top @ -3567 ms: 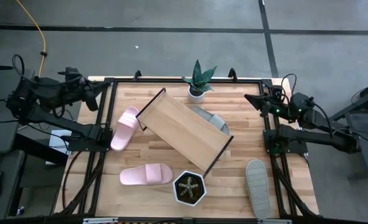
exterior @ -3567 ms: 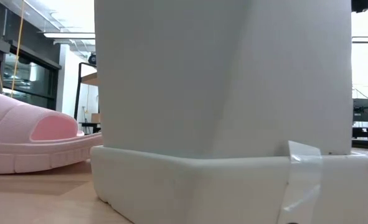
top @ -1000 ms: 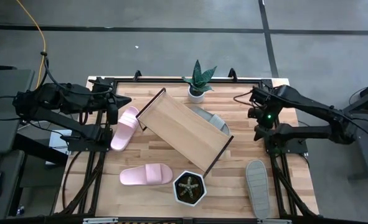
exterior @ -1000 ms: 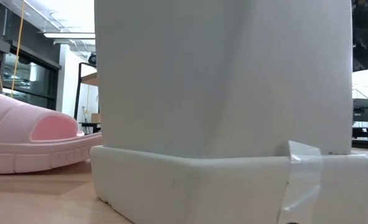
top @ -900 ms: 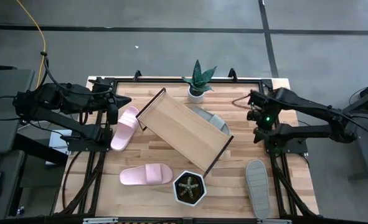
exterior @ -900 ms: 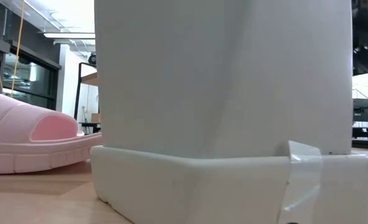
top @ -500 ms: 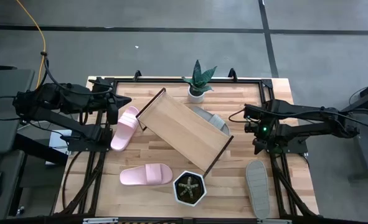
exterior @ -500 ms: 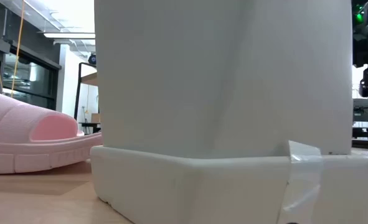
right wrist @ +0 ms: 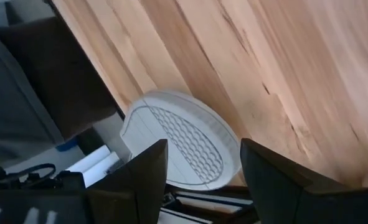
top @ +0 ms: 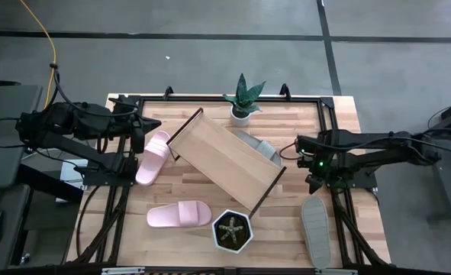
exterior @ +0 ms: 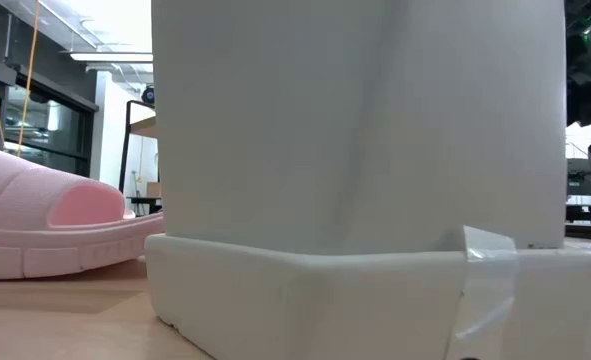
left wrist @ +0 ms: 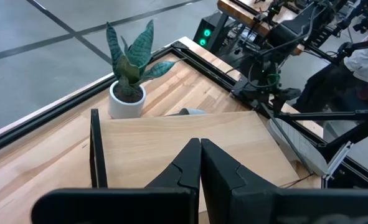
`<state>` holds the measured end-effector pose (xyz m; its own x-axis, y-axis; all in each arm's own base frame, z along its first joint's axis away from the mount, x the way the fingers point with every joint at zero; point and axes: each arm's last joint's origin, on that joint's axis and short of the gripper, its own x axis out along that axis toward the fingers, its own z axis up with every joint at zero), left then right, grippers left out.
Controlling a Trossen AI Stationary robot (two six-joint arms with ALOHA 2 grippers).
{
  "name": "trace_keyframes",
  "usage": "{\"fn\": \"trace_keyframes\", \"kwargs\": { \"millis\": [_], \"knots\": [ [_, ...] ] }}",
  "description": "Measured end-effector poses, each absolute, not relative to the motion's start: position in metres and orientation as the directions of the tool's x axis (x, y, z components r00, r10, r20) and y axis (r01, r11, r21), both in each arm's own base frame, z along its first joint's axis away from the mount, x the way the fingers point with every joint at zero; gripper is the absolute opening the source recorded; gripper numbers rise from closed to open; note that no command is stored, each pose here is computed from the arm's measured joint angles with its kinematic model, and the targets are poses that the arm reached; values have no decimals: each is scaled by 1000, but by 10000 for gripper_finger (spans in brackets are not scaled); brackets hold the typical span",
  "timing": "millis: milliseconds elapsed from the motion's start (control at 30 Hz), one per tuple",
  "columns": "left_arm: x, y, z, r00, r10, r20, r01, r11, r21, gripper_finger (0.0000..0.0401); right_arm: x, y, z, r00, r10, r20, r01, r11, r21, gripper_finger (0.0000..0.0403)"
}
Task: Pick and place slides into the shelf
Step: Put the bottom gray slipper on the shelf
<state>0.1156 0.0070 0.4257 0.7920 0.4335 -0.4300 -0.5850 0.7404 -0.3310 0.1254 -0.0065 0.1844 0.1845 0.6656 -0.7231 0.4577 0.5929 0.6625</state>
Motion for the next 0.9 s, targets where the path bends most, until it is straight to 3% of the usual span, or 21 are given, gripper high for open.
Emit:
{"fn": "trace_keyframes", "kwargs": {
  "millis": [667,900],
  "knots": [
    [113,7,422,772,435,-465,-598,744,-298,1,125,-6,183,169,627,-761,678,486,552,193],
    [113,7,422,773,432,-465,-596,745,-299,1,126,-6,183,174,626,-760,685,477,550,193]
  ]
}}
